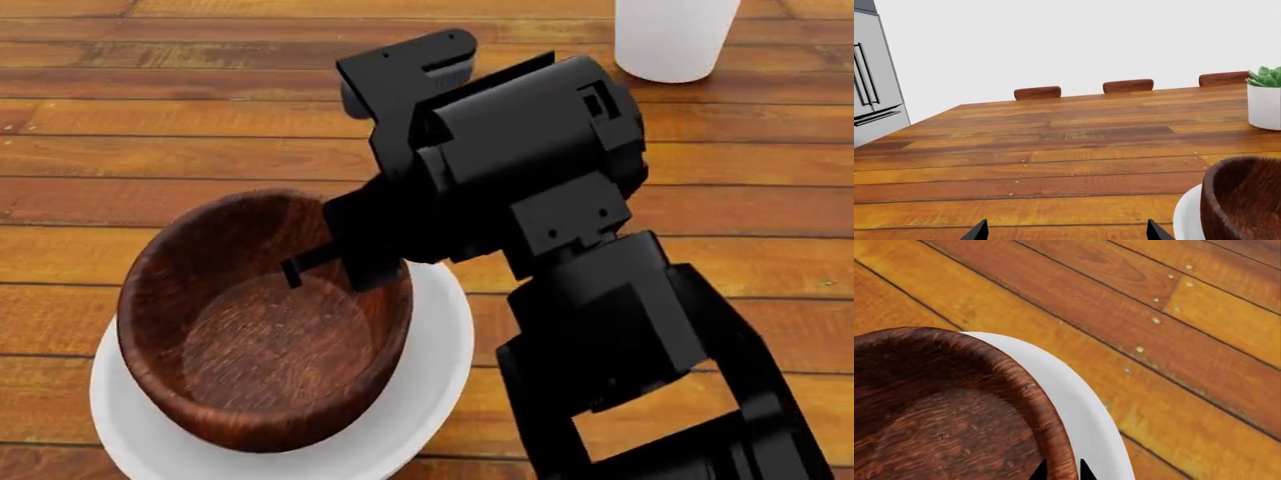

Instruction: Stack the bowls from largest to smallest.

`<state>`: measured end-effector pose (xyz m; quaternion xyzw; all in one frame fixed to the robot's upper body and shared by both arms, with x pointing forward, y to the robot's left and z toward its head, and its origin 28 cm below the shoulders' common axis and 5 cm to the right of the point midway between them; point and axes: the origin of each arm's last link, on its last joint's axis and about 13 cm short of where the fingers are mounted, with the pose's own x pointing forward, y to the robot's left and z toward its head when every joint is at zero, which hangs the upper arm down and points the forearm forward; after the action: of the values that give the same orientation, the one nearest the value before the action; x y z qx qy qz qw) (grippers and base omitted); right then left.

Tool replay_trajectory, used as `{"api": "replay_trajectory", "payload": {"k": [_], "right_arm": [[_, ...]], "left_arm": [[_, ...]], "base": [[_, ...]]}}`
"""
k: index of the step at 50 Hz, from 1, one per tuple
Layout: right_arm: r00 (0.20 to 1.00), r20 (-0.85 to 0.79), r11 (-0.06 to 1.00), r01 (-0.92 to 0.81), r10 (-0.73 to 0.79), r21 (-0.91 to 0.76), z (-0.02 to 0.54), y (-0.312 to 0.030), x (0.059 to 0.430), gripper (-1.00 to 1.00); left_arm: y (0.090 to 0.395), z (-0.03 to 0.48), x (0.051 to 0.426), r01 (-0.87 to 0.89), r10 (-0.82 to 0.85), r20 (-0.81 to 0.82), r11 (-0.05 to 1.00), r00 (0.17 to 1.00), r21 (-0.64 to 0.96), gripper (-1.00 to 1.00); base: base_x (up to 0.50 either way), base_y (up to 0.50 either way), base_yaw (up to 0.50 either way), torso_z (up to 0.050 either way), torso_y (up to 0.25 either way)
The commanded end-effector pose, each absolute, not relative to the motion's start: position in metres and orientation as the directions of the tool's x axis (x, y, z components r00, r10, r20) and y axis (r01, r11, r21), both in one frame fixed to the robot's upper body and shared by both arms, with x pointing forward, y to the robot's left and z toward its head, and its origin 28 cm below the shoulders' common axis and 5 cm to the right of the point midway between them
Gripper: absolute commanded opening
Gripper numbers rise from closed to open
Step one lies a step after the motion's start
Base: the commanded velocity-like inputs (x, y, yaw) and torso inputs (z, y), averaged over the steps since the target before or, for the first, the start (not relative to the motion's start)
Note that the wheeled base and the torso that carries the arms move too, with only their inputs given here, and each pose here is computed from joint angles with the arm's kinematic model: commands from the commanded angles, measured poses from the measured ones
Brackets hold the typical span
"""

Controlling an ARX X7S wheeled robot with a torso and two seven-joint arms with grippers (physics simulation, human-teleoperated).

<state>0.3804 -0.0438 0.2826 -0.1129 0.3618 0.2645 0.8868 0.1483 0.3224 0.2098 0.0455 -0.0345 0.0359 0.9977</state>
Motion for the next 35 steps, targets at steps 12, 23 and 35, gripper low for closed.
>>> {"api": "replay_trajectory", "payload": {"k": [12, 23, 35], "right_arm": [[0.564, -0.737, 0.839, -0.544, 0.372, 0.007, 0.268, -0.046, 0.384, -1.0], [0.631, -0.68, 0.833, -0.551, 0.374, -0.053, 0.286, -0.044, 0.377, 1.0], [0.771, -0.514, 0.844, -0.514, 0.376, -0.154, 0.32, -0.062, 0.339, 1.0]], "left_arm": [[0.321, 0.211, 0.148, -0.07, 0.063, 0.073, 0.994, 0.995, 0.089, 1.0], [0.323, 0.211, 0.145, -0.064, 0.057, 0.074, 0.994, 0.996, 0.089, 1.0], [0.324, 0.211, 0.141, -0.061, 0.054, 0.075, 0.994, 0.996, 0.091, 1.0]], "base": [[0.0, 0.0, 0.0, 0.0, 0.0], [0.0, 0.0, 0.0, 0.0, 0.0], [0.0, 0.0, 0.0, 0.0, 0.0]]}}
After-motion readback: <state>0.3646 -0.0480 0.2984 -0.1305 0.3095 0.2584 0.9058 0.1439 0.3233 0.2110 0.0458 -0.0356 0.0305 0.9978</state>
